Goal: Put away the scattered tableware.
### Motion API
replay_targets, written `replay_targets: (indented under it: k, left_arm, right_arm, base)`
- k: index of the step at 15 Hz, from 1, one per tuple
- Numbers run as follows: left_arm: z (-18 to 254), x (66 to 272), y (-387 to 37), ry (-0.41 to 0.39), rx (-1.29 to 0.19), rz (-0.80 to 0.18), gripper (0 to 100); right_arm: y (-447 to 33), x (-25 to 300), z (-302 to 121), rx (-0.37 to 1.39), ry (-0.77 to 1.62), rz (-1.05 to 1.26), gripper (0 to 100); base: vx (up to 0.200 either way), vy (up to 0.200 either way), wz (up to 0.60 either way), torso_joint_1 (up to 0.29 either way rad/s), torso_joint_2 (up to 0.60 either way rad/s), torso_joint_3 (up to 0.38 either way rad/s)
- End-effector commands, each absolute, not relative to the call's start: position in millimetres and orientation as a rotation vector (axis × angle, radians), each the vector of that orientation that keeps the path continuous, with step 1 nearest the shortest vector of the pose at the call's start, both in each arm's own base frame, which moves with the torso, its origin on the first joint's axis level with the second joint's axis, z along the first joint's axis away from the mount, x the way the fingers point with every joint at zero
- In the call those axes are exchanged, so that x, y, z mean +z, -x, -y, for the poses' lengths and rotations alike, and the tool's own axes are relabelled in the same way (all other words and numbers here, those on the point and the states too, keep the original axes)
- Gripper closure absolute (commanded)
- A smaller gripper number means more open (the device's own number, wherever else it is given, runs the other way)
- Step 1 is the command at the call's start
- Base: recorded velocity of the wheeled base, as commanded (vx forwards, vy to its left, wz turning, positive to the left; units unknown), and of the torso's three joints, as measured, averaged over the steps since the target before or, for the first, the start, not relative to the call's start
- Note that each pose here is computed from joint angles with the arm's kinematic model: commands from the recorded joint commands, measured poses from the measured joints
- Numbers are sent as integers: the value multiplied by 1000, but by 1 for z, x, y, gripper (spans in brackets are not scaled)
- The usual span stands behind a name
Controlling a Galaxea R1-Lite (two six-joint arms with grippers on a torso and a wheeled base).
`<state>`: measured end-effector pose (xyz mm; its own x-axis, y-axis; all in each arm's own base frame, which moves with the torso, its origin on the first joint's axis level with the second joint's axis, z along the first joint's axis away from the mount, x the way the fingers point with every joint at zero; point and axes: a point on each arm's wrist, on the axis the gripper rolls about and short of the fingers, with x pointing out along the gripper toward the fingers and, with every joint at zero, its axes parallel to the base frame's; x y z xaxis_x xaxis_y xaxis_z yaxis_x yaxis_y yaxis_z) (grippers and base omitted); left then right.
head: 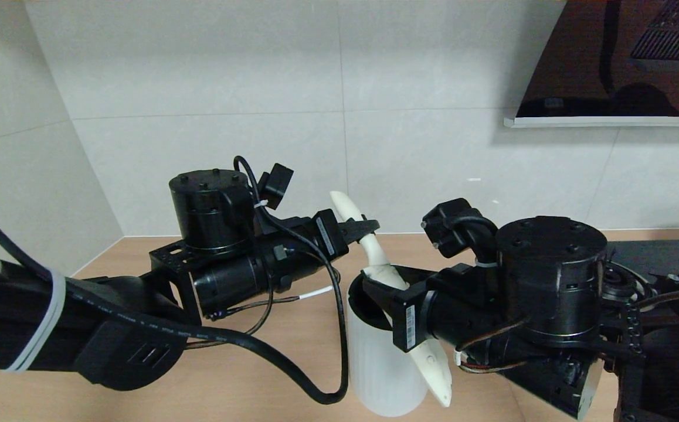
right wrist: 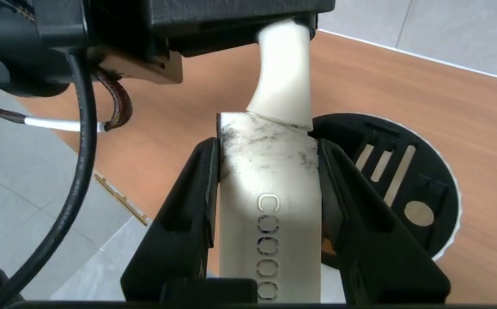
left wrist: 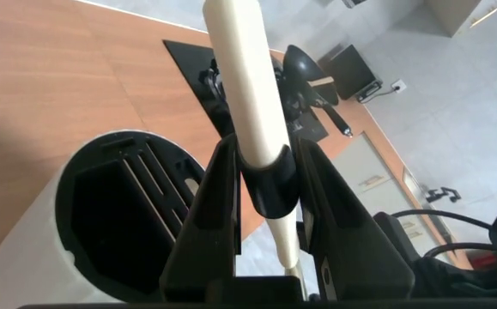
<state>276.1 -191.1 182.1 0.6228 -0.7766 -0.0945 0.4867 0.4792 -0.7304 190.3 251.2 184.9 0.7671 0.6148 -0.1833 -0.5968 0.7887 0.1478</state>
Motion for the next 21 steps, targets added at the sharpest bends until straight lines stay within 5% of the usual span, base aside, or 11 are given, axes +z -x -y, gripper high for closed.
replay_targets:
  k: [1,2,8,14,17,21]
  left_arm:
    - [191,186,-273,723,-814,-439,100]
    - [191,190,-270,723,-823,-430,100]
    - [178,220,-254,695,-840,-357,100]
    - [165,278,-244,678,-599,-262,100]
    - [168,304,-238,508,-523,-241,100]
    - [189,293,-236,371,-378,-231,100]
  right_arm:
    - [-190,185,-251,657,-84,-226,100]
    - [-191,185,-251,655,-83,-227,0]
    - [-191,199,-239,636,-114,-192,0]
    - [-207,236,-190,507,-164,-72,0]
    - [-223,236,-163,394,-133,-96,0]
    - [-247,223,-147,319,-110,-157,0]
  base:
    - [0,0,0,0,0,0]
    - [0,0,0,0,0,0]
    - [0,0,0,0,0,0]
    - [0,0,0,0,0,0]
    - [0,0,0,0,0,0]
    - [0,0,0,0,0,0]
